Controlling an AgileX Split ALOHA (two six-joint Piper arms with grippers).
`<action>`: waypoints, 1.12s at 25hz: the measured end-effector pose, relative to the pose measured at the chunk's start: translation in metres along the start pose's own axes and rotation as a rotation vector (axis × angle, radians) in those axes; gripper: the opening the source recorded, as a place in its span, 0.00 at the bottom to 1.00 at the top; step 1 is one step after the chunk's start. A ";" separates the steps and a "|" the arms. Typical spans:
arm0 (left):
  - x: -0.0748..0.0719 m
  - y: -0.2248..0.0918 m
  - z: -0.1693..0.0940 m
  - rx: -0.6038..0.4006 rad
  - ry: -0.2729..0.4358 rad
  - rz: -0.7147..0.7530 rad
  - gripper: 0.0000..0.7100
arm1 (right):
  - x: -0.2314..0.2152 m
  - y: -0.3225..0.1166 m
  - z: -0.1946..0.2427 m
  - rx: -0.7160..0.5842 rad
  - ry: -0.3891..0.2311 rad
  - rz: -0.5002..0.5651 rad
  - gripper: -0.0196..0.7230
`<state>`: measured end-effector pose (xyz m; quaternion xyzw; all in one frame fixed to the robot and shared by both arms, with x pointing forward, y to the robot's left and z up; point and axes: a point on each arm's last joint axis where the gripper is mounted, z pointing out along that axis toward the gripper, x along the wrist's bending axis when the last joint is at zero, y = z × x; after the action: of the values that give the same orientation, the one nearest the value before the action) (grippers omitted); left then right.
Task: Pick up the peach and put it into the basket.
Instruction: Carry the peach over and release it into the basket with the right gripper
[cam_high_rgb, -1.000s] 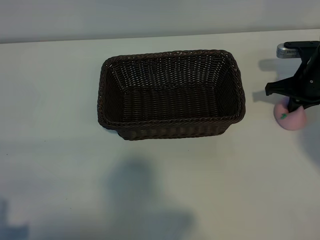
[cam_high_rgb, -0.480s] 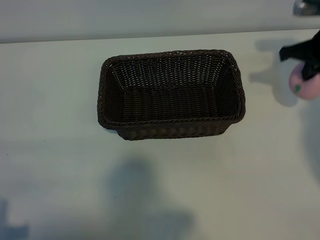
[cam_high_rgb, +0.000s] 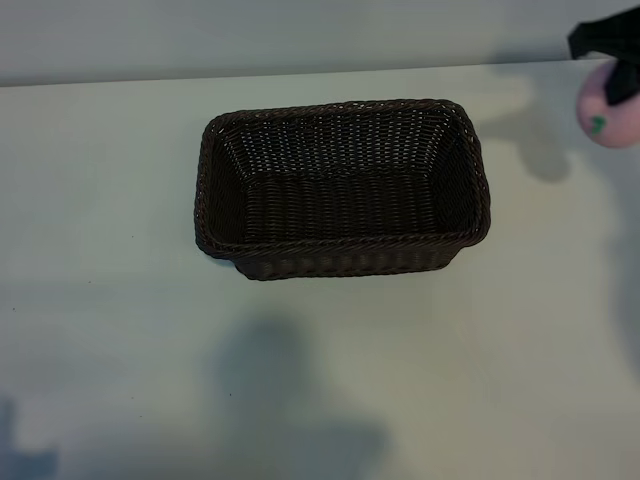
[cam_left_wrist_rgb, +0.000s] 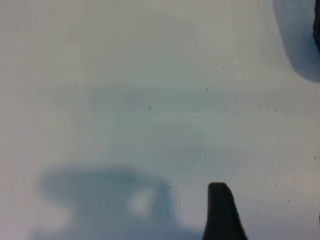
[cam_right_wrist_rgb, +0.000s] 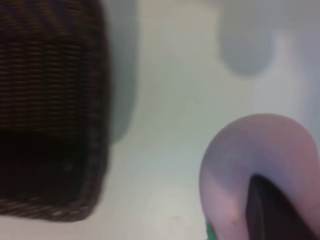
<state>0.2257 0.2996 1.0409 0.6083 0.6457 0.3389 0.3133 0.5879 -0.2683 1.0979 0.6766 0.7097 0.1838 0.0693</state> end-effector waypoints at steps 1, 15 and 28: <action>0.000 0.000 0.000 0.000 0.000 0.000 0.65 | 0.008 0.001 -0.002 -0.008 0.013 -0.017 0.09; 0.000 0.000 0.000 0.000 0.000 0.001 0.65 | 0.148 -0.019 0.025 -0.044 0.187 -0.344 0.09; 0.000 0.000 0.000 0.000 0.000 0.001 0.65 | 0.161 -0.013 0.117 0.013 0.154 -0.351 0.09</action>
<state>0.2257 0.2996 1.0409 0.6086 0.6454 0.3390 0.3131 0.6048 -0.0906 1.0094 0.5268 0.8211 0.2155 0.0414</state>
